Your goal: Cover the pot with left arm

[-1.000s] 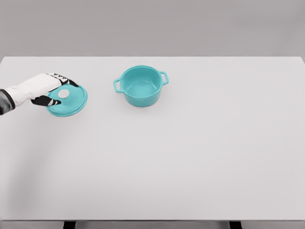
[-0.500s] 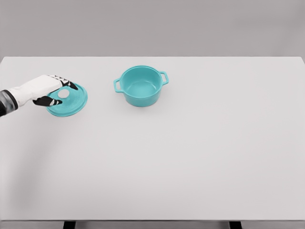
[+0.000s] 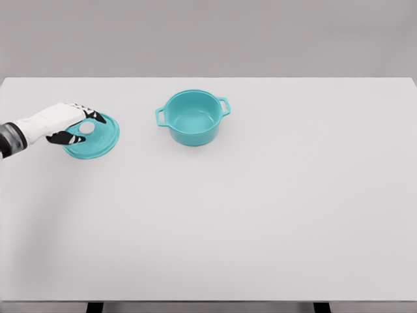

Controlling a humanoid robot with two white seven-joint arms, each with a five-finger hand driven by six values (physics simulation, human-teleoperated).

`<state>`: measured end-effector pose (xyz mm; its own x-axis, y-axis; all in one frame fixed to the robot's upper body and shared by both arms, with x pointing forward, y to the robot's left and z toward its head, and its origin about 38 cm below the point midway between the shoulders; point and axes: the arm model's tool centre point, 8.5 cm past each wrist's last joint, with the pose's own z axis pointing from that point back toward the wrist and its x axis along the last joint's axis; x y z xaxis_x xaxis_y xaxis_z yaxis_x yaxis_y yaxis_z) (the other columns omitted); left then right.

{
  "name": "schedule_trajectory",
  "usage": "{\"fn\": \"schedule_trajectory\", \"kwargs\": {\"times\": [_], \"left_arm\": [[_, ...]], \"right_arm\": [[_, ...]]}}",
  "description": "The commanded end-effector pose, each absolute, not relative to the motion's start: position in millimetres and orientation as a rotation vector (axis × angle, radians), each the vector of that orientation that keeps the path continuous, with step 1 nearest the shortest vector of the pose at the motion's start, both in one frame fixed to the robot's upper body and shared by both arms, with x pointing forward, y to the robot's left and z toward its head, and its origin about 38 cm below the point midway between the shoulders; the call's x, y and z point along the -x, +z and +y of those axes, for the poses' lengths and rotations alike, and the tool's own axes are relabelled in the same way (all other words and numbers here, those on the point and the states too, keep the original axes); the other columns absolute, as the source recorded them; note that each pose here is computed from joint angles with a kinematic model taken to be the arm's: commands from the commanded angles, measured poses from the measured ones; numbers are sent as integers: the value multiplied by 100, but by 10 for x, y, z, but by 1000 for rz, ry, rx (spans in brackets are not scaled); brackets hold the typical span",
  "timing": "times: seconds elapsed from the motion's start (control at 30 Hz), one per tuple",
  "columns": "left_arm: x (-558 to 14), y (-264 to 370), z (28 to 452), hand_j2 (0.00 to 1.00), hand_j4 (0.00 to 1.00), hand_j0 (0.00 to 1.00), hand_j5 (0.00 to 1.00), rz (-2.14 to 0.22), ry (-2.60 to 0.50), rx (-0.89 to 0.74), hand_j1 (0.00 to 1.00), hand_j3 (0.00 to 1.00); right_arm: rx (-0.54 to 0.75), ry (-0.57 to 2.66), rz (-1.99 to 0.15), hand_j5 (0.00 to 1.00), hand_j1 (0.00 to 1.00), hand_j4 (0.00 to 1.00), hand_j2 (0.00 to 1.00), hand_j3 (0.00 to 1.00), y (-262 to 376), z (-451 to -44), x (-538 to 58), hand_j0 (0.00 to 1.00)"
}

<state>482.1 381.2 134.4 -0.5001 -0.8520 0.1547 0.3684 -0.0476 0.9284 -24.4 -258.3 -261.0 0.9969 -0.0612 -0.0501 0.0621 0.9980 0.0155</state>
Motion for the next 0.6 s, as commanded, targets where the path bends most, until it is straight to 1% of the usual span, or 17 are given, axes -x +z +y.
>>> {"fn": "schedule_trajectory", "kwargs": {"times": [0.0,0.2,0.33,0.47,0.57], "left_arm": [[-4826,1314,3808,70,70,70,70,-1305,-1693,-563,70,70],[-4826,1314,3808,63,63,63,63,-1305,-1693,-563,63,63],[-4822,1311,3805,61,61,61,61,-1307,-1693,-561,61,61],[-4827,1321,3800,56,56,56,56,-1309,-1693,-562,56,56],[-4833,1336,3798,55,55,55,55,-1314,-1692,-564,55,55]], "right_arm": [[-18,-62,51,100,100,100,100,100,-2609,-2581,249,100],[-17,-62,49,100,100,100,100,100,-2610,-2583,244,100],[-17,-62,49,100,100,100,100,100,-2610,-2583,244,100],[-18,-62,51,100,100,100,100,100,-2609,-2581,249,100],[-17,-62,49,100,100,100,100,100,-2610,-2583,244,100]]}}
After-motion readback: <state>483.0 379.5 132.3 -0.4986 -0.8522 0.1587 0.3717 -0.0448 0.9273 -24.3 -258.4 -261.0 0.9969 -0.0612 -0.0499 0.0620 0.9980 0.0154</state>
